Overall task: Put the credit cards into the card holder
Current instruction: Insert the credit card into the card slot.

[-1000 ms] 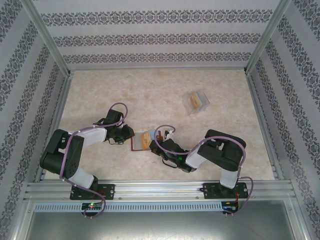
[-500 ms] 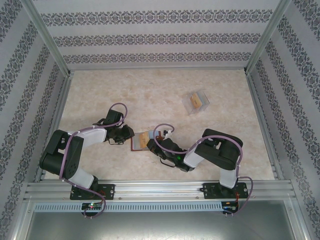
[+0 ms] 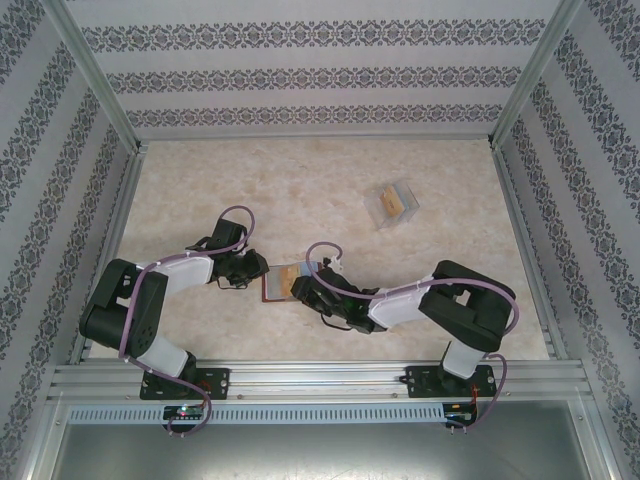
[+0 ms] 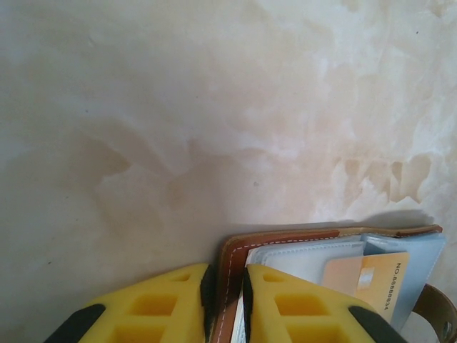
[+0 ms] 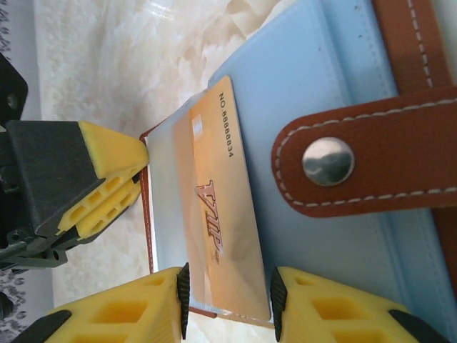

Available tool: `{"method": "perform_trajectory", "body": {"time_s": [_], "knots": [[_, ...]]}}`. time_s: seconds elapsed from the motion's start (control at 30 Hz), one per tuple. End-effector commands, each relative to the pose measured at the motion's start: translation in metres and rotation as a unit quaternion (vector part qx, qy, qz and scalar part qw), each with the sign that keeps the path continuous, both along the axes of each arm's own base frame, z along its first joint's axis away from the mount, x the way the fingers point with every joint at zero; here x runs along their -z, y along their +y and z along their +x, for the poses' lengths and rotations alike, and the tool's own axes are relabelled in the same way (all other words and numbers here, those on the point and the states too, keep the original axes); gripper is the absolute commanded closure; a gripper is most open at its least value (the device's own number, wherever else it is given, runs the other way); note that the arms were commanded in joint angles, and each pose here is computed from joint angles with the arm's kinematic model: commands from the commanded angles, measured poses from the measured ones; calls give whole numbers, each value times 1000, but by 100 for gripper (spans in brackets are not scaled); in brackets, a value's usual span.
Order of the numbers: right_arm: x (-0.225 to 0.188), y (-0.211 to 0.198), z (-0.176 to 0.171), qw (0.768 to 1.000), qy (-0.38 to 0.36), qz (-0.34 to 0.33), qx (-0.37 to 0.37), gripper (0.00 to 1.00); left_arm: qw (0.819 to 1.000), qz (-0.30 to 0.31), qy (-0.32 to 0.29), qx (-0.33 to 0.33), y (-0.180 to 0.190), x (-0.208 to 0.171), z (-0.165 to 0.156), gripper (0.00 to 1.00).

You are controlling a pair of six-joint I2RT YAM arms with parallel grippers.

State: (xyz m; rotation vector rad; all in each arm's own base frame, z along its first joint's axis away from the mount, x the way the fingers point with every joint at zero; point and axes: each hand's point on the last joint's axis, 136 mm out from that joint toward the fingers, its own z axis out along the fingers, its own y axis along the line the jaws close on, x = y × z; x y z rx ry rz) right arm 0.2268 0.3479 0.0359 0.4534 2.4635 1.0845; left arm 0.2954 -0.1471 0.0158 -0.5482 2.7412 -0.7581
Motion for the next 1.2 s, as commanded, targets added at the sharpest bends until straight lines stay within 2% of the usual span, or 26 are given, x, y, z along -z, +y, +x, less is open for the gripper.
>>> {"method": "perform_trajectory", "body": {"time_s": [0.0,0.2,0.5,0.7,0.8,1.17], "knots": [[-2,-10,-4,998,5,-60,-20,61,995,27,97,7,6,34,-45,78],[-18,-18,5,995,-25,-92,-29,62,994,26,102,11,6,37,-48,77],[-22,-9,16,983,-40,-152,-95,60,994,23,103,16,5,41,-50,77],[-11,2,19,982,-23,-149,-117,58,994,23,103,20,4,41,-50,76],[-6,0,19,982,-14,-153,-113,54,994,23,101,17,5,42,-50,77],[-1,14,15,981,-8,-135,-137,58,994,24,105,18,5,43,-51,76]]}}
